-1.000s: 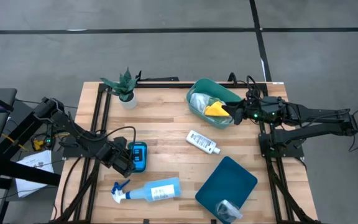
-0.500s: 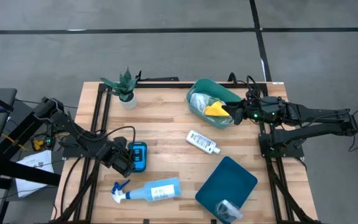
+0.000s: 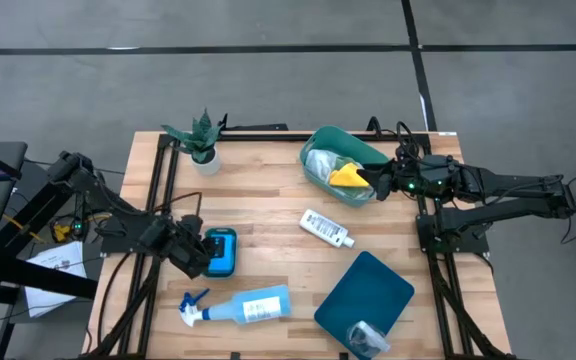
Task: Pick & Place Kitchen Items
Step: Put the blue spray bottle into the blue bin
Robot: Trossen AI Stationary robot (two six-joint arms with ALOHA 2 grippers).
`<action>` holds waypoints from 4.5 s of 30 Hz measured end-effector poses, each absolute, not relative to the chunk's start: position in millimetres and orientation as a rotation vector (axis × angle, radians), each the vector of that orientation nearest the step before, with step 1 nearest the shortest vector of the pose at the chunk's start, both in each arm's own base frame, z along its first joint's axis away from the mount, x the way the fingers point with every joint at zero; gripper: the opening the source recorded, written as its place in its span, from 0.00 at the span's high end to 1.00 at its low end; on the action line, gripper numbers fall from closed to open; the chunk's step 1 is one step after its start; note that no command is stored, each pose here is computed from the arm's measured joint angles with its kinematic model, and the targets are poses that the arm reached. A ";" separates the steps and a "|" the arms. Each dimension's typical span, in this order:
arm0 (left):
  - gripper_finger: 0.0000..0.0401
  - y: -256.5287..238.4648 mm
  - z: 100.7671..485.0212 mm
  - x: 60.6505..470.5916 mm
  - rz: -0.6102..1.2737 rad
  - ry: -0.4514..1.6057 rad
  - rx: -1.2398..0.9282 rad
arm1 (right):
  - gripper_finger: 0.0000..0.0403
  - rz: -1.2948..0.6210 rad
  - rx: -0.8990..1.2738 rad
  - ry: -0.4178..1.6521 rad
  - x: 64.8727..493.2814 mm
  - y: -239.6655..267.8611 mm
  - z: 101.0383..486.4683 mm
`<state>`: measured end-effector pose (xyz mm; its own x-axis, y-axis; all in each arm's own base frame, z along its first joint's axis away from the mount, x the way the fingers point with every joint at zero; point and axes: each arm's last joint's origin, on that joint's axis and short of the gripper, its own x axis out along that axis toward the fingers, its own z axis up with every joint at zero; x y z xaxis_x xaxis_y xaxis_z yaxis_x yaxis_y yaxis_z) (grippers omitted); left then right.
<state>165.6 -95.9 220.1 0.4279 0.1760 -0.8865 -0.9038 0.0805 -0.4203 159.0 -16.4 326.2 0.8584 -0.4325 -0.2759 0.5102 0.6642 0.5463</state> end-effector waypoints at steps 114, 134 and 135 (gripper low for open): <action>0.50 -178.8 222.7 91.1 0.284 1.318 -1.419 | 0.51 -0.503 0.664 0.098 160.3 -13.8 329.5; 0.55 -183.4 176.1 90.9 0.274 1.398 -1.295 | 0.51 -0.516 0.651 0.120 159.6 -14.6 327.5; 0.56 -182.7 175.6 91.0 0.283 1.396 -1.290 | 0.51 -0.518 0.650 0.119 159.6 -15.0 327.5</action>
